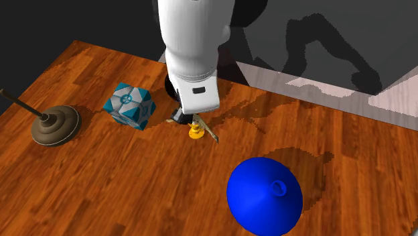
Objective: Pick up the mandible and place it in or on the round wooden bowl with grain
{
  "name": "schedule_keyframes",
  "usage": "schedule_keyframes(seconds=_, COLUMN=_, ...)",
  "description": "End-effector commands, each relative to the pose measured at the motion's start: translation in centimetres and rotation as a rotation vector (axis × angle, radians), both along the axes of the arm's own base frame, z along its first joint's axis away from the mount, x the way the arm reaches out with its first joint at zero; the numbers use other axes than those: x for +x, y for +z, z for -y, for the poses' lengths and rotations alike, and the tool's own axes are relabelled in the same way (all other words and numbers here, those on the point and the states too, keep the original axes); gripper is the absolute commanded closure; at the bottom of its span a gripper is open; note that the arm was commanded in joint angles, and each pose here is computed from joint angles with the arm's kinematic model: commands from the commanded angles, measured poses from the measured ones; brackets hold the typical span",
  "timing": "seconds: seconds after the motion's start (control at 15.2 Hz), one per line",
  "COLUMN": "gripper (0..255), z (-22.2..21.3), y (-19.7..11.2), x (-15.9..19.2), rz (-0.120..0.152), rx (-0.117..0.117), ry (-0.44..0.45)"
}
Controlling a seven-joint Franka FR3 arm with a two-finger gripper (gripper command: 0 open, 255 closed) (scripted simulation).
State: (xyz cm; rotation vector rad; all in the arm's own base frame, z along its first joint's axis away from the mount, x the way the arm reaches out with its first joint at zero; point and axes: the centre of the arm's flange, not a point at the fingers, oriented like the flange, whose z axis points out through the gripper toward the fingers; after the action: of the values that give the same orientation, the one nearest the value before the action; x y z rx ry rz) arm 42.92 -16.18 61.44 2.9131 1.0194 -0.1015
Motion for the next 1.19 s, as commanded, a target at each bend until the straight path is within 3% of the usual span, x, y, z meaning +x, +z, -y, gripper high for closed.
schedule_keyframes(seconds=0.0, gripper=255, z=-0.6, y=-0.1, x=-2.7, rz=0.0, rx=-0.001, ry=0.001)
schedule_keyframes(seconds=0.92, gripper=255, z=-5.2, y=0.5, x=-20.5, rz=0.0, rx=-0.001, ry=0.001)
schedule_keyframes(seconds=1.12, gripper=255, z=-5.2, y=-1.1, x=-20.5, rz=0.0, rx=-0.001, ry=0.001)
